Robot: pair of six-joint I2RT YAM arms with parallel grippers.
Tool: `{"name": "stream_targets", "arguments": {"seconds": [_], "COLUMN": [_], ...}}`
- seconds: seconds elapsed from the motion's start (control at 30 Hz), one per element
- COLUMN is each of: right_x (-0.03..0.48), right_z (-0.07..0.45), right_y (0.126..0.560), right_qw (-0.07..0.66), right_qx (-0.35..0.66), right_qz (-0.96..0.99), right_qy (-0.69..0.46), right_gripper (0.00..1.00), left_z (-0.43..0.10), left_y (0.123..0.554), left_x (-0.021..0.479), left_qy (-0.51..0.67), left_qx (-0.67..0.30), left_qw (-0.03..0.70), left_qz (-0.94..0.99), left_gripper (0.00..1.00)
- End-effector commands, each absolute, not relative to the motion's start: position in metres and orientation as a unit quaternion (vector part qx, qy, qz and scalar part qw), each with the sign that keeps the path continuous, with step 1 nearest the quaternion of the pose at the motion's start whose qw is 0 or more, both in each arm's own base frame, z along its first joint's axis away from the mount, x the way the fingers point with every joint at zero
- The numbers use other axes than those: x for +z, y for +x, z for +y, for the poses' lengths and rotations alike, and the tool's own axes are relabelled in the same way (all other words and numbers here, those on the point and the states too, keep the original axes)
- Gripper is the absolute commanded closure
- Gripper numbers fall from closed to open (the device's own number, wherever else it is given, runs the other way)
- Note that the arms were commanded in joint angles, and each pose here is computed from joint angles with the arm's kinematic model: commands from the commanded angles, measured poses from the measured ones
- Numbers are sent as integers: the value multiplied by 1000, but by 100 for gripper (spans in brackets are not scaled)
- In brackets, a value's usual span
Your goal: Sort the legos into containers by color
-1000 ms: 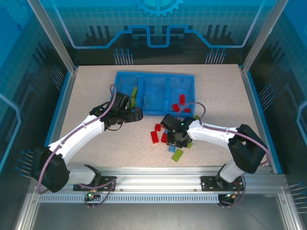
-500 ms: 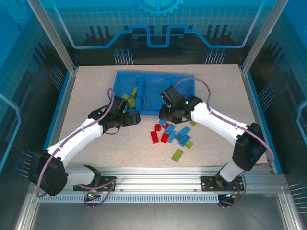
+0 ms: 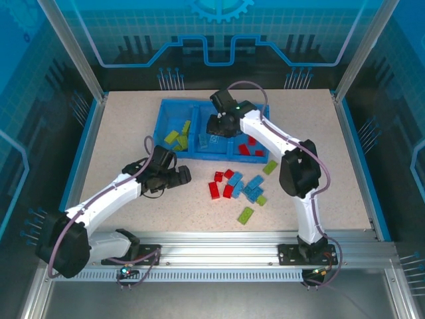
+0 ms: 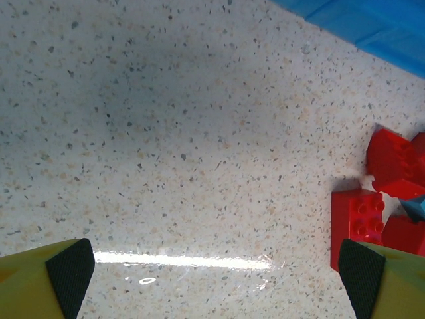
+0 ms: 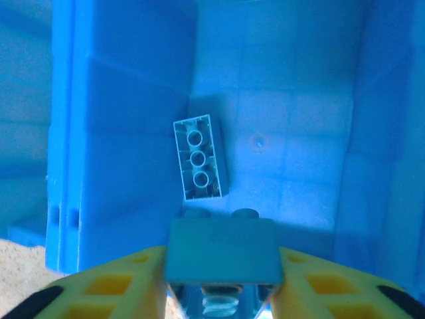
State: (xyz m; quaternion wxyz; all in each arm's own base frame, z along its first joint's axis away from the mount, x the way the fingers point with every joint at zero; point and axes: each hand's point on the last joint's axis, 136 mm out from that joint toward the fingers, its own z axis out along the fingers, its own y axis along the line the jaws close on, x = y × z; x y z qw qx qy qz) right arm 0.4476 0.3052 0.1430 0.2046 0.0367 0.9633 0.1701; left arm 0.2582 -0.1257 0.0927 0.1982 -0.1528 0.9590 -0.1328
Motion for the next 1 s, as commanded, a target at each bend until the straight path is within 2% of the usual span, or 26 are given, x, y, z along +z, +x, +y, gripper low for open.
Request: {"name": "stream_targets", "arguments": {"seconds": [0.0,0.17,0.27,0.43,0.6,0.8,0.97], "right_x": [157,193,199,173,161,150,141], "right_z": [308,309,282,196,110,43,23], "right_y": [443,412,379,325,281,248,239], "right_qw": [198,253,274,268,265,246,213], "right_qx": [178,153,120,91,100,120,136], "right_qz": [964,952,947,956,959,951,950], "right_qy": [4,-85,-117,-83,15,143,185], "right_gripper": [29,14,9,10,11,13,15], "left_z": [-136,-145,-164,-230,-295,-361,-378], "left_y": [255,252,248,221,191,175,172], "left_x": [97,97,102,102,85,63,47], "left_qy": [-156,-134,-81,87,246,312,317], "left_qx": [-154,-152,-158,-178,-128,-114,-111], "left_qw": [200,205,216,215,181,145,119], "left_qz": [955,957,960,956,944,932,934], "left_gripper": [1,1,1,1,1,6,9]}}
